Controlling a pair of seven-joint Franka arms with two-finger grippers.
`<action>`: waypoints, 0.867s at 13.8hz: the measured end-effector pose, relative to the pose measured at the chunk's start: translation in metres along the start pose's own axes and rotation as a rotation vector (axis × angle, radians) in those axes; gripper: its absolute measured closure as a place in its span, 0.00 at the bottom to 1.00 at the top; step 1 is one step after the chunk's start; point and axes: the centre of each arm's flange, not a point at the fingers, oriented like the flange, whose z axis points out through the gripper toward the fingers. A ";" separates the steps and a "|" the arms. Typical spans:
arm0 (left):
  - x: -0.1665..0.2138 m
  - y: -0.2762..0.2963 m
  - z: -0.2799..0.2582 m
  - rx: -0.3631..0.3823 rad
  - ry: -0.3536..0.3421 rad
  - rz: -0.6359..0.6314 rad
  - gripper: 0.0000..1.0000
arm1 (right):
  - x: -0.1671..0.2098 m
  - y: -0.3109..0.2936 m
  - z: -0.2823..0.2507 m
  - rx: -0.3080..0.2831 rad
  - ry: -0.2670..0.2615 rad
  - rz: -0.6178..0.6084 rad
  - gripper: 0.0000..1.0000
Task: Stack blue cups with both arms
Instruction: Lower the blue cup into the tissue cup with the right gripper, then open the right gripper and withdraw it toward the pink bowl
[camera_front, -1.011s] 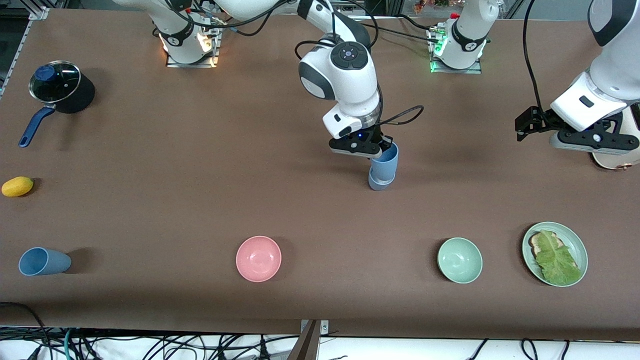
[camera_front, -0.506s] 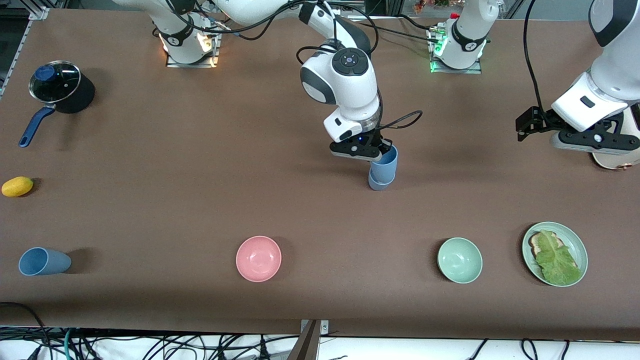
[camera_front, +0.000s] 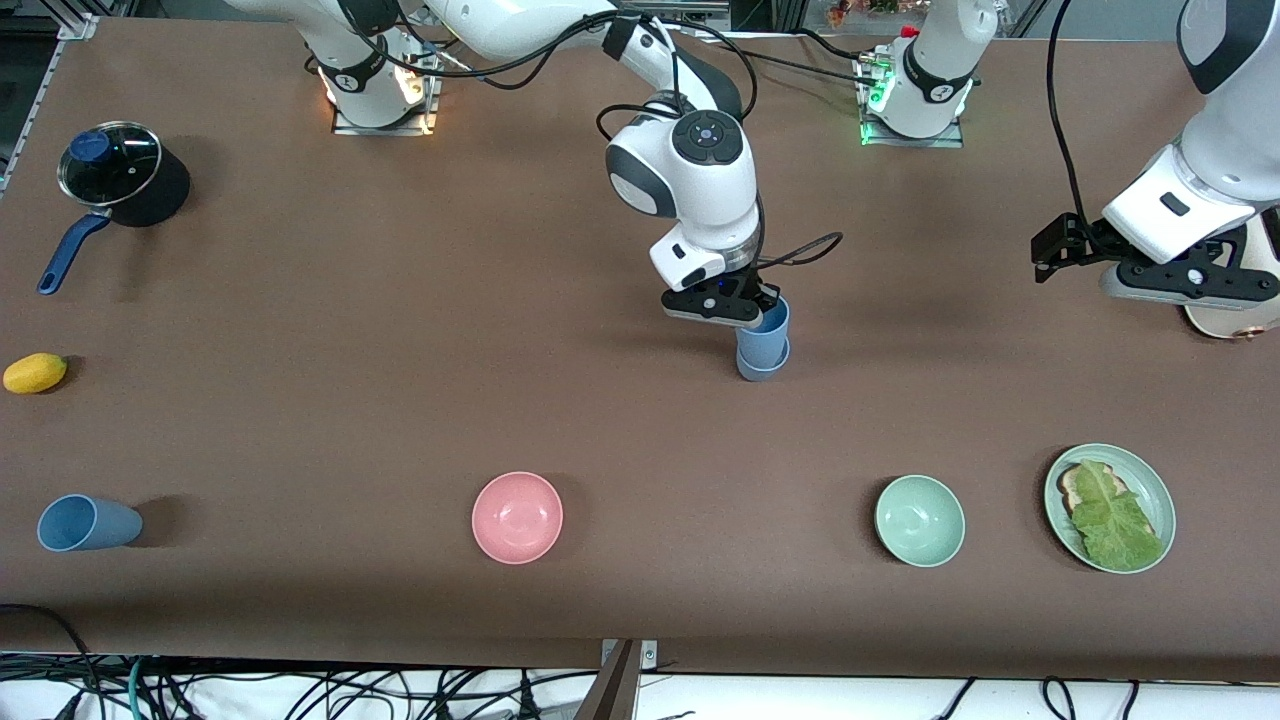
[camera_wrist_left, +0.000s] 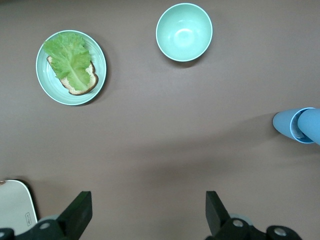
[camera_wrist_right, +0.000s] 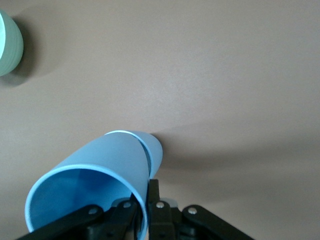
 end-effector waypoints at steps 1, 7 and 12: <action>0.000 0.000 0.000 0.000 0.000 0.000 0.00 | 0.000 0.000 0.000 0.000 0.000 0.000 0.94; 0.000 -0.001 0.000 0.000 0.000 -0.002 0.00 | 0.001 -0.002 -0.003 0.006 0.003 0.000 0.54; 0.000 -0.002 0.000 0.000 -0.001 -0.003 0.00 | 0.031 0.011 -0.028 -0.059 -0.001 0.001 0.44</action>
